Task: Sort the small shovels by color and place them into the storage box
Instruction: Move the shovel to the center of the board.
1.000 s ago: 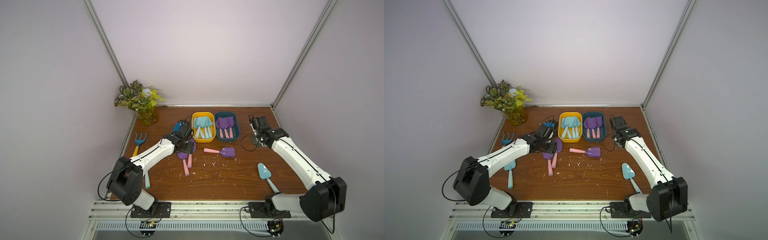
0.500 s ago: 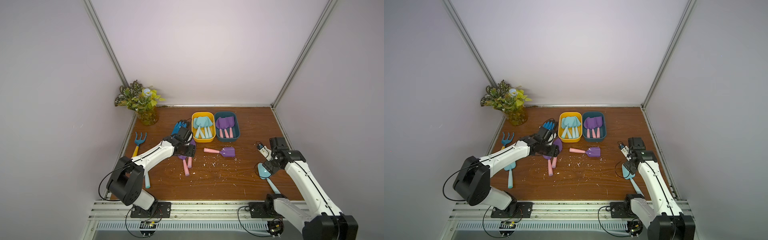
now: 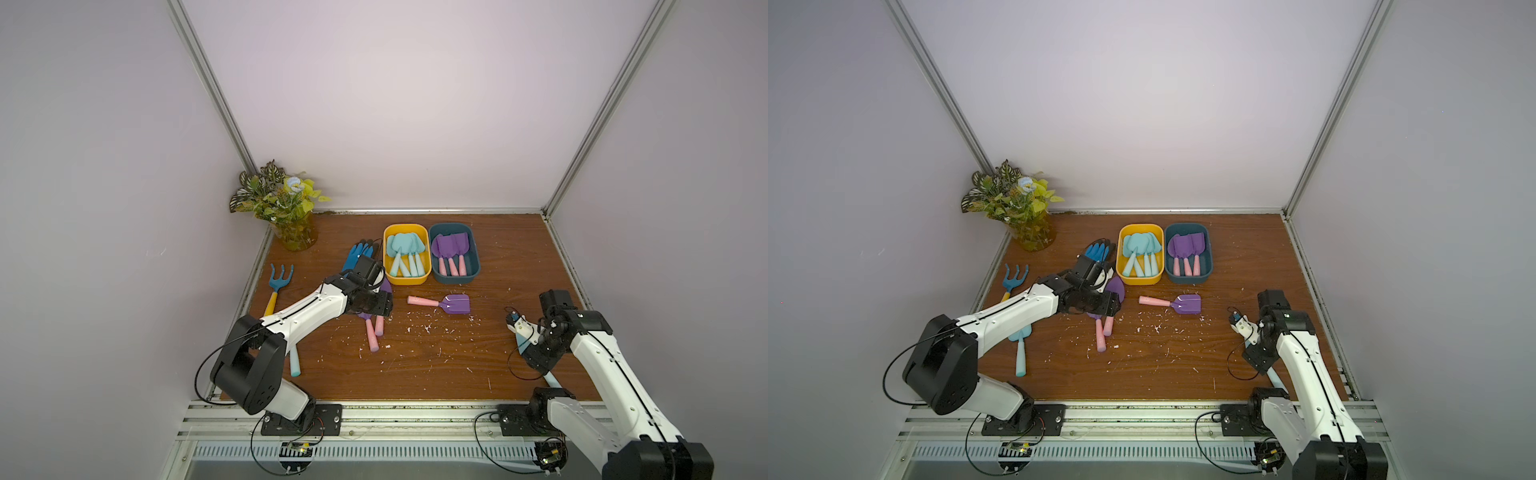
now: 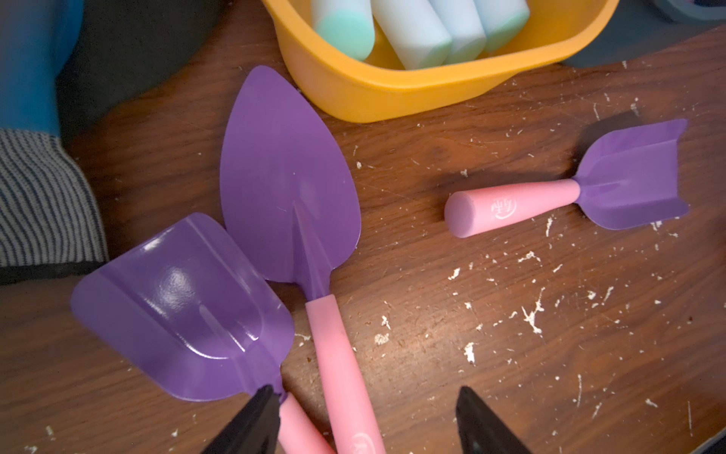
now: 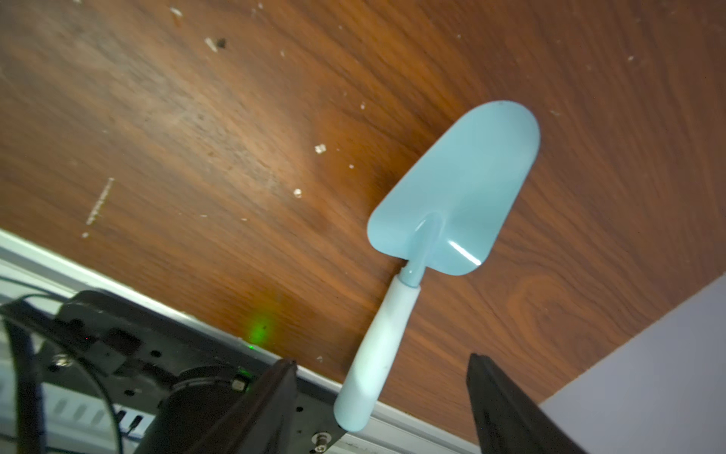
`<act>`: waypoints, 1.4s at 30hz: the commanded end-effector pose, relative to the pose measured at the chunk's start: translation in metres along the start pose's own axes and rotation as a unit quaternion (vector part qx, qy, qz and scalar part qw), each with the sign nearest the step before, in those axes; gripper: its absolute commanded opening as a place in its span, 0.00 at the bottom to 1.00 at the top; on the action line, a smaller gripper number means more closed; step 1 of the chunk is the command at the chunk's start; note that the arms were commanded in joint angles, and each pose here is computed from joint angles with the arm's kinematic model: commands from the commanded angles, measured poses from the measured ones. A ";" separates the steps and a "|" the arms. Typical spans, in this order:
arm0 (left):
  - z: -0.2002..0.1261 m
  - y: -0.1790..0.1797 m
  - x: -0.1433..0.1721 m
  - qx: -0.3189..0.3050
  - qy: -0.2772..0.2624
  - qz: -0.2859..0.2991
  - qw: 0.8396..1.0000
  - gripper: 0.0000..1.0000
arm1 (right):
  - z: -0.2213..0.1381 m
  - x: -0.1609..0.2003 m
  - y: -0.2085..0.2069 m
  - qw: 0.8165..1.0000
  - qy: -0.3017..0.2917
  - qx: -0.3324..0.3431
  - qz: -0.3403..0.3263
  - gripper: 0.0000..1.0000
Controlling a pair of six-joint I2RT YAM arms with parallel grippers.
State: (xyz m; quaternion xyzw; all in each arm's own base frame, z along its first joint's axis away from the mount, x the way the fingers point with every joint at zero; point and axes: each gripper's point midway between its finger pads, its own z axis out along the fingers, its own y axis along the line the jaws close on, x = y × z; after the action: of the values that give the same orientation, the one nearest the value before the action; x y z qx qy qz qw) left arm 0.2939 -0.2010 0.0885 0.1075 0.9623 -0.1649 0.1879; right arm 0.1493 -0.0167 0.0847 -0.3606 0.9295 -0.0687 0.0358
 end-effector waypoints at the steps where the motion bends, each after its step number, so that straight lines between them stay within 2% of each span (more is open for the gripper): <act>1: -0.005 -0.001 0.000 0.008 -0.005 -0.005 1.000 0.73 | -0.016 -0.008 0.009 0.999 -0.024 -0.031 0.022 0.73; 7: -0.003 -0.002 0.002 0.012 0.000 -0.007 1.000 0.73 | -0.034 -0.014 -0.005 0.993 -0.046 0.003 0.109 0.69; 12: 0.000 -0.002 0.003 0.013 0.004 -0.010 1.000 0.73 | -0.041 -0.006 -0.024 0.983 -0.029 0.052 0.174 0.68; 14: 0.001 -0.001 0.004 0.012 0.006 -0.009 1.000 0.73 | -0.058 -0.010 -0.040 0.973 -0.042 0.082 0.212 0.67; 17: 0.001 -0.002 0.004 0.012 0.006 -0.008 1.000 0.73 | -0.097 -0.017 -0.068 0.944 -0.074 0.133 0.294 0.62; 20: 0.003 -0.001 0.004 0.010 0.008 -0.009 1.000 0.73 | -0.124 -0.015 -0.074 0.940 -0.076 0.146 0.298 0.52; 24: 0.004 0.002 0.005 0.004 0.010 -0.009 1.000 0.73 | -0.185 -0.003 -0.099 0.909 -0.103 0.221 0.337 0.54; 26: 0.005 0.003 0.005 0.001 0.011 -0.009 1.000 0.73 | -0.205 -0.006 -0.109 0.900 -0.120 0.239 0.345 0.54; 31: 0.006 0.006 0.004 -0.009 0.009 -0.010 1.000 0.73 | -0.224 -0.030 -0.127 0.887 -0.164 0.253 0.349 0.55; 35: 0.006 0.008 0.005 -0.013 0.010 -0.010 1.000 0.73 | -0.250 -0.050 -0.144 0.845 -0.235 0.251 0.411 0.55; 38: 0.006 0.009 0.005 -0.015 0.010 -0.010 1.000 0.73 | -0.241 -0.062 -0.139 0.824 -0.253 0.205 0.463 0.53; 42: 0.007 0.010 0.006 -0.018 0.012 -0.009 1.000 0.73 | -0.208 -0.057 -0.114 0.799 -0.232 0.152 0.534 0.52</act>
State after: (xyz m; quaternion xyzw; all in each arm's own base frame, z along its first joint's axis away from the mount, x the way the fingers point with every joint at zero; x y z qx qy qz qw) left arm 0.2946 -0.2001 0.0865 0.1035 0.9635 -0.1617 0.1866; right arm 0.2555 -0.0497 0.3229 0.1145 0.9218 -0.1461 0.3403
